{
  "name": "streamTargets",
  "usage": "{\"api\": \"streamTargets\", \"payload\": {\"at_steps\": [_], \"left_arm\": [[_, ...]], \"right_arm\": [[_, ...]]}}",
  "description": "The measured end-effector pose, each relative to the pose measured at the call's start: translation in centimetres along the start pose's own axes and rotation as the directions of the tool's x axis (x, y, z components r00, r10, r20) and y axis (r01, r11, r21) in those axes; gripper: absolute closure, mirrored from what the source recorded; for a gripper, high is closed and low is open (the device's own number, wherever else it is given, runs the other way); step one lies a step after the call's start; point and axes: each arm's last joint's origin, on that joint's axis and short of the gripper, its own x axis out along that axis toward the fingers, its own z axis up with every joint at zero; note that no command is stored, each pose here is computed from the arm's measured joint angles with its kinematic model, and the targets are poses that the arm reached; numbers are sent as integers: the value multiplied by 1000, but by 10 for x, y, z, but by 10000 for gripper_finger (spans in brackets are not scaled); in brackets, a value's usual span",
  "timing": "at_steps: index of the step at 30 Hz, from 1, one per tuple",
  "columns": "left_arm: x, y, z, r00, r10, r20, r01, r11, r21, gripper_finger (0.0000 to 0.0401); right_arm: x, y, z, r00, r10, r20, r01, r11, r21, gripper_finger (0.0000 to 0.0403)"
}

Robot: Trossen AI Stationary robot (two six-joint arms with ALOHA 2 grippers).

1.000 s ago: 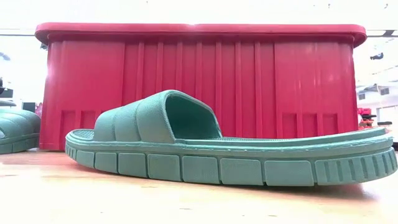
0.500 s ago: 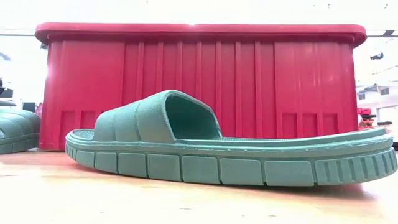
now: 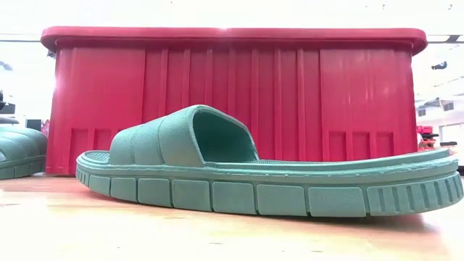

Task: Pick and place slides into bin
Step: Put the right green slide into the red bin

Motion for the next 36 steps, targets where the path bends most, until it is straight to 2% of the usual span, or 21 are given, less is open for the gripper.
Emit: {"api": "streamTargets", "payload": {"at_steps": [4, 9, 15, 24, 30, 33, 36], "left_arm": [[0, -1, -1, 998, -55, -32, 53, 998, -34, 5], [0, -2, -2, 996, -74, -47, 72, 996, -49, 5], [-2, 0, -5, 995, -60, -77, 57, 998, -41, 5], [-3, 3, -11, 990, -31, -136, 27, 999, -31, 5], [-3, 2, -11, 986, -70, -154, 65, 997, -38, 5], [-4, 1, -11, 981, -98, -165, 89, 994, -60, 5], [-5, 1, -11, 981, -103, -164, 94, 994, -62, 5]], "right_arm": [[28, 1, -10, 998, 7, -58, 1, 991, 133, 204], [60, -5, -14, 999, -28, -16, 31, 973, 229, 161], [88, -13, -3, 994, -104, 20, 96, 963, 252, 140], [112, -23, 26, 974, -221, 47, 201, 942, 267, 157], [135, -24, 28, 979, -203, 8, 192, 938, 290, 181], [133, -16, 31, 990, -142, 10, 133, 947, 291, 194], [131, -15, 33, 990, -138, 24, 127, 955, 268, 210]]}}
